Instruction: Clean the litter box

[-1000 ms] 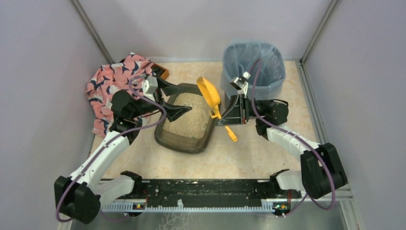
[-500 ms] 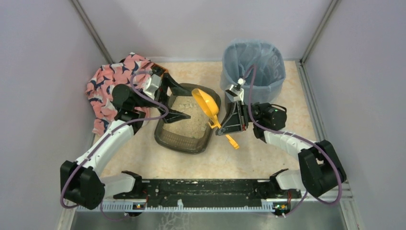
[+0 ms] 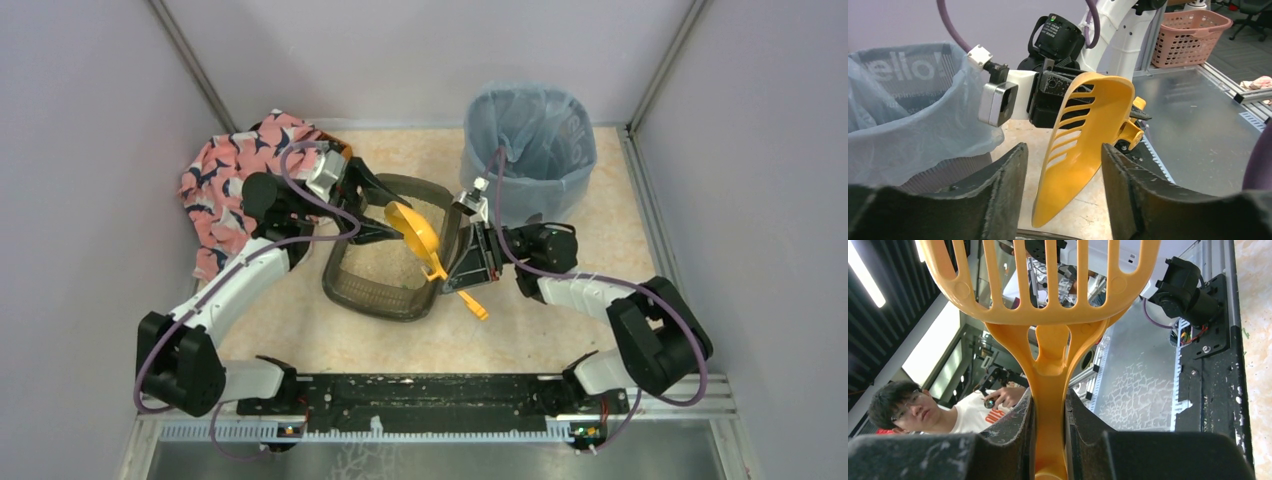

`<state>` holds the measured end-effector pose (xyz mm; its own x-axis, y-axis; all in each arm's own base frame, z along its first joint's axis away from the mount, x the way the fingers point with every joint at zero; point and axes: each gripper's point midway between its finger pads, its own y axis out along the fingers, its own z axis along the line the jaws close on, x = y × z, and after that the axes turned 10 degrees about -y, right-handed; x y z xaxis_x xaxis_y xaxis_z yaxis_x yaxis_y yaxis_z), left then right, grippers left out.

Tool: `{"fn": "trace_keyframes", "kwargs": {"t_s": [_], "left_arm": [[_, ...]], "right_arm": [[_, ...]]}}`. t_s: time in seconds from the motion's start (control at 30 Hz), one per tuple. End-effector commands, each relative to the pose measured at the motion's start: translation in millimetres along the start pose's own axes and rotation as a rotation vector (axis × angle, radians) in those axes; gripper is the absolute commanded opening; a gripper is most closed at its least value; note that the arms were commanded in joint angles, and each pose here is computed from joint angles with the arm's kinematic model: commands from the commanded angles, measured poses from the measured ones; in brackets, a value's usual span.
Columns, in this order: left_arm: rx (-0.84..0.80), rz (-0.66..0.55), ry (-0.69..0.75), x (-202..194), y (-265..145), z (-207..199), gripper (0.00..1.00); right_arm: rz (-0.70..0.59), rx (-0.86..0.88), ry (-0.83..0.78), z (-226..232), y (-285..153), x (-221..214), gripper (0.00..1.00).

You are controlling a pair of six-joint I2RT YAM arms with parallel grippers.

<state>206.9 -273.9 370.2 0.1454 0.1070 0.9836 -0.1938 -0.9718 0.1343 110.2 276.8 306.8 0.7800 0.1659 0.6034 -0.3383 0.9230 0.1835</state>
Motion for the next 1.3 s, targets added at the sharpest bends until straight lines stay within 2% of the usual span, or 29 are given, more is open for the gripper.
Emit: {"fn": "trace_keyframes", "kwargs": {"t_s": [0.0, 0.1, 0.13, 0.2, 0.23, 0.27, 0.3, 0.47, 0.67, 0.73, 0.77, 0.8, 0.87, 0.9, 0.97, 1.13, 1.27], "left_arm": [[-0.058, 0.013, 0.049, 1, 6, -12, 0.57], [-0.066, 0.005, 0.056, 4, 10, -14, 0.52], [-0.071, 0.005, 0.057, 4, 12, -14, 0.47], [-0.083, 0.009, 0.056, 4, 16, -14, 0.3], [-0.086, 0.013, 0.052, 3, 17, -14, 0.14], [-0.086, 0.014, 0.047, 3, 18, -13, 0.04], [-0.082, 0.012, 0.043, 2, 18, -12, 0.0], [-0.036, -0.004, 0.02, 0, 18, -5, 0.0], [0.12, 0.006, -0.01, -10, 11, 12, 0.0], [0.186, 0.015, -0.034, -16, 4, 18, 0.0], [0.21, 0.016, -0.044, -19, 1, 20, 0.0], [0.23, 0.018, -0.057, -23, -3, 21, 0.0], [0.271, 0.013, -0.086, -31, -9, 25, 0.0], [0.294, 0.007, -0.098, -34, -12, 26, 0.0], [0.332, -0.008, -0.122, -40, -17, 30, 0.0], [0.408, -0.03, -0.194, -50, -23, 42, 0.0], [0.609, -0.109, -0.319, -51, -40, 73, 0.0]], "right_arm": [[-0.01, 0.073, -0.192, 18, 8, 1, 0.0], [-0.005, 0.073, -0.162, 10, 10, -2, 0.0], [-0.005, 0.074, -0.155, 8, 11, -3, 0.0], [0.0, 0.075, -0.145, 6, 12, -6, 0.0], [0.001, 0.075, -0.145, 5, 13, -6, 0.0], [0.002, 0.075, -0.146, 5, 13, -7, 0.0], [0.003, 0.076, -0.151, 6, 13, -7, 0.0], [-0.001, 0.069, -0.147, 4, 13, -4, 0.0], [-0.046, 0.003, -0.164, -7, 12, 7, 0.54], [-0.057, -0.066, -0.165, -17, 9, 13, 0.66], [-0.05, -0.119, -0.229, -26, 7, 17, 0.7], [-0.042, -0.236, -0.148, -47, 2, 17, 0.73], [-0.022, -0.512, -0.256, -66, -13, 35, 0.85], [0.007, -0.645, -0.281, -74, -25, 36, 0.87], [0.018, -0.791, -0.333, -76, -45, 45, 0.88], [-0.066, -0.883, -0.418, -63, -67, 61, 0.88], [-0.144, -1.001, -0.515, -50, -84, 75, 0.87]]}}
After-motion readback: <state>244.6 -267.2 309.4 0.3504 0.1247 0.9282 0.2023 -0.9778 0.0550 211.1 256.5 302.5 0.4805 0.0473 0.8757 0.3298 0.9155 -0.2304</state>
